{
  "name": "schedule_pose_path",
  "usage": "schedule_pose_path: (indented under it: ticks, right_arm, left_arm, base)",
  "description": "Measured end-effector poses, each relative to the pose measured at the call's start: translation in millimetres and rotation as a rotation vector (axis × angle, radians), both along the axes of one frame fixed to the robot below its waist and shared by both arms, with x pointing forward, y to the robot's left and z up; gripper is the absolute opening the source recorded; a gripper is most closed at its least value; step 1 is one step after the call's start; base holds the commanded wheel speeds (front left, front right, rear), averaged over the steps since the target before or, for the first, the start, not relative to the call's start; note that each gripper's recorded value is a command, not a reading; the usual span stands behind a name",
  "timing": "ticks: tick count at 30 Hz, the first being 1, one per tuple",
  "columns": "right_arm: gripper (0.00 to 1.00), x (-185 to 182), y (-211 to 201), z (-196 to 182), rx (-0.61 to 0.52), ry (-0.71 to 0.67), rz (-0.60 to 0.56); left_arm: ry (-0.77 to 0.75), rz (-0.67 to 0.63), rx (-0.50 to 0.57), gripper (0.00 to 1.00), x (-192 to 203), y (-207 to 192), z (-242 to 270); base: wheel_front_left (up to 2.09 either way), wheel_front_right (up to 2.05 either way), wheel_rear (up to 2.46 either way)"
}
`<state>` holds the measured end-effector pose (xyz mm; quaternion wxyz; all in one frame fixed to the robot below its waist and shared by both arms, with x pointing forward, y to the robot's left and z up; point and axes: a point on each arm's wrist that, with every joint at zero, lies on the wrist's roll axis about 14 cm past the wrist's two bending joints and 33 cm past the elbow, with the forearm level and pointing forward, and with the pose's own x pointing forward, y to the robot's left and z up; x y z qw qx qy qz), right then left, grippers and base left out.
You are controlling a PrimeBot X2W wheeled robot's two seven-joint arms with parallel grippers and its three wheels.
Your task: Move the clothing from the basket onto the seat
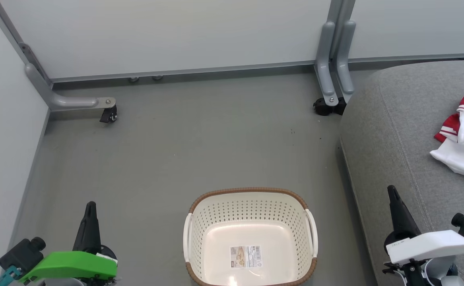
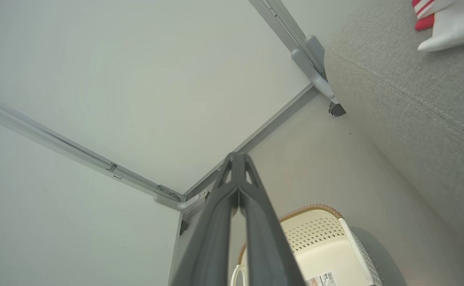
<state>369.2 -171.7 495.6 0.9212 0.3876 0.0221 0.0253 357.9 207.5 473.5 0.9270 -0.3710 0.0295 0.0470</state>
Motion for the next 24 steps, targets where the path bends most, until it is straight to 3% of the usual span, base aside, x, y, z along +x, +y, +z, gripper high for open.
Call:
schedule_pose_path:
  ticks: [24]
  right_arm:
    - [0.0, 7.8, -8.9, 0.3, 0.278, 0.024, -0.033]
  left_arm:
    - [-0.015, 0.015, -0.292, 0.0, 9.3, -0.3, 5.5]
  base:
    - [0.0, 0.0, 0.0]
